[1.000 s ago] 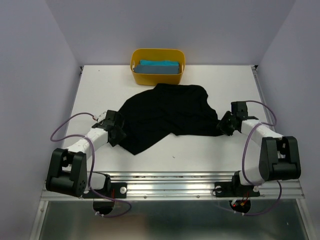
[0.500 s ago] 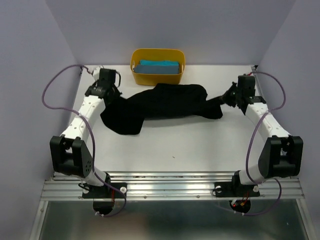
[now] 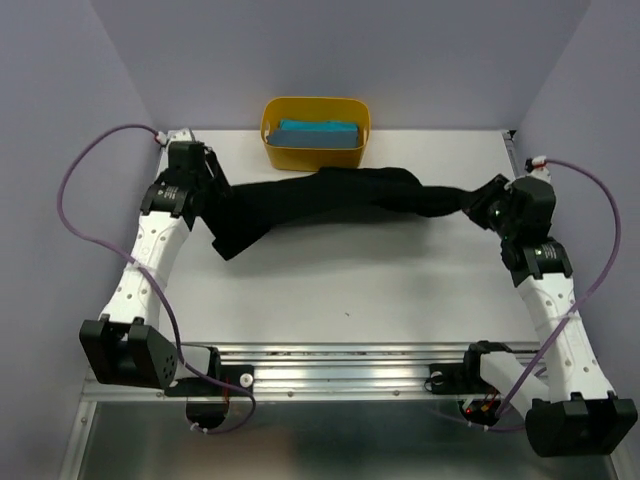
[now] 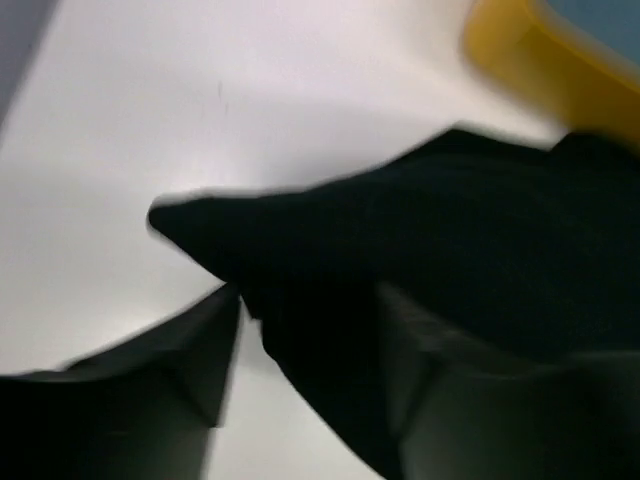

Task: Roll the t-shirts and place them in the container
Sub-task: Flatten out the T-shirt at the center of the board.

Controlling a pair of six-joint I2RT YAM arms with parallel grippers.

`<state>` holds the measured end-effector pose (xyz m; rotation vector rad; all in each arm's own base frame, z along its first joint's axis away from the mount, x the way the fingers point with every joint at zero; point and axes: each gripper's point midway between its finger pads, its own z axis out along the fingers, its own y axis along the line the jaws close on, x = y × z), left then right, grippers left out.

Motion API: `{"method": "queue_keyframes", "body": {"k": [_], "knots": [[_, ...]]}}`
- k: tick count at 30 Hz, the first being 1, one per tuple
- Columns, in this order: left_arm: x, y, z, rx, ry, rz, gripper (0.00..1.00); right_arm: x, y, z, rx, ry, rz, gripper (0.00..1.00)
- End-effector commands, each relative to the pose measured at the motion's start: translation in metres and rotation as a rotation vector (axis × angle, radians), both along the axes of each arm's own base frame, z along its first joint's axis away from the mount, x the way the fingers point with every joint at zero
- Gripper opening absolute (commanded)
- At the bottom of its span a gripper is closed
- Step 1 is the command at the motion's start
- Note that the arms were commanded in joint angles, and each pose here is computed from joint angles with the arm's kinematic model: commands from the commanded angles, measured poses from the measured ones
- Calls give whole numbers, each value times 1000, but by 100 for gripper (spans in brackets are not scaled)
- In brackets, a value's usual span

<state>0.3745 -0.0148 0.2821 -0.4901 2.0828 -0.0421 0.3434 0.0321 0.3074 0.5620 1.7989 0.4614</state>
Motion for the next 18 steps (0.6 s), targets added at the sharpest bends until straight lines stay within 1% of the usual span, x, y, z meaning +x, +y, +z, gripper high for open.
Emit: {"method": "queue_keyframes", "body": {"k": [1,2,4,5,7,10,13,14,15,16,17,18], "knots": [[-35,-4,-99,5,285,-65,88,-48,-10,-101,14,307,-62,35],[-37,-6,-110,-4,308,-76,96,-65,-9,-126,21,371,-68,66],[-35,-7,-114,-12,323,-75,96,-78,-10,-146,49,432,-101,70],[-33,-8,-114,-14,321,-73,96,-82,-12,-154,51,453,-114,75],[-29,-10,-107,-27,299,-75,96,-81,-18,-155,46,453,-155,75],[-31,-9,-109,-29,303,-67,92,-73,-27,-145,10,422,-185,76],[-42,-7,-126,-28,337,-50,87,-61,-30,-134,-18,394,-186,76],[-49,-1,-139,-10,366,-22,83,-59,-30,-133,-20,394,-183,76],[-53,2,-146,-2,380,-4,81,-56,-29,-134,-19,399,-175,76],[-57,7,-153,3,395,33,76,-54,-27,-133,-17,395,-165,76],[-61,8,-160,-1,408,50,74,-52,-26,-133,-15,392,-158,76],[-73,11,-175,-2,444,74,71,-51,-24,-134,-7,391,-150,75]]}}
